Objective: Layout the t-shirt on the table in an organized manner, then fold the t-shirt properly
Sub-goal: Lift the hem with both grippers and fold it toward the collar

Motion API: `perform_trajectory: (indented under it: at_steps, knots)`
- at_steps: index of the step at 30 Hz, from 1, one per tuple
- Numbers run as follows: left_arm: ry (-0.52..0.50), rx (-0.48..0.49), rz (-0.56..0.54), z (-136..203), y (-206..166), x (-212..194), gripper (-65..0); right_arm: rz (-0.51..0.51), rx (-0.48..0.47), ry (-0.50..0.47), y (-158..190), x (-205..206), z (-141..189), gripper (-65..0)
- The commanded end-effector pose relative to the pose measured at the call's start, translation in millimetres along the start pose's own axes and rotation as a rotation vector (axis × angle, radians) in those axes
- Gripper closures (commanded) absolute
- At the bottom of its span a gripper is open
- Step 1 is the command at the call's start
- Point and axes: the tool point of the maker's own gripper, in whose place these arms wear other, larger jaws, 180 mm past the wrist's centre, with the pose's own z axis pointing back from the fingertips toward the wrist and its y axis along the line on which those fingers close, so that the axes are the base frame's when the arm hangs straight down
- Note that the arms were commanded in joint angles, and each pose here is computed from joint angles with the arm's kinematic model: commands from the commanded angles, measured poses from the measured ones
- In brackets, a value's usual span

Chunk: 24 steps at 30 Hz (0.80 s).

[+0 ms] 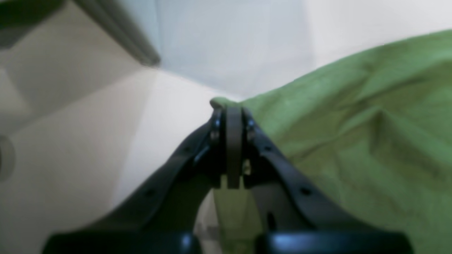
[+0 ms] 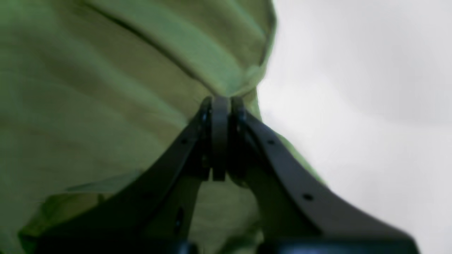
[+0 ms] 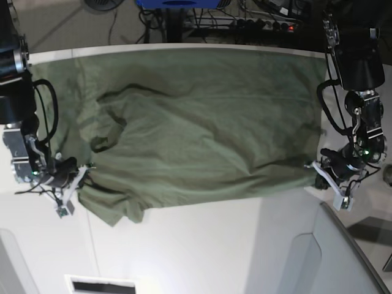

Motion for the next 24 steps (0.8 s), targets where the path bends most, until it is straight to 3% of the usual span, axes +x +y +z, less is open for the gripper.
perform_trajectory:
  at_steps: [1, 3, 11, 16, 24]
  knots:
    - [-0.054, 0.018, -0.014, 6.3, 9.5, 19.1, 0.0, 0.01, -0.011, -0.065, -8.1, 22.4, 7.7, -0.6]
    - [-0.044, 0.015, -0.022, 8.5, 7.1, 12.2, 0.0, 0.016, -0.006, -0.06, -3.9, 20.3, 10.8, -0.6]
    - [0.002, 0.014, -0.036, 13.7, 6.7, -13.3, 0.0, -0.148, -0.074, -0.07, -42.0, 8.7, 29.9, -0.6]
    - [-0.002, 0.055, 0.008, 23.6, 27.2, -20.9, 0.0, -0.156, -0.092, -0.029, -53.1, -0.3, 34.6, -0.6]
    - [0.021, 0.029, -0.019, 31.6, 35.2, -32.3, 0.0, -0.154, -0.099, -0.025, -57.4, -0.9, 36.2, -0.6]
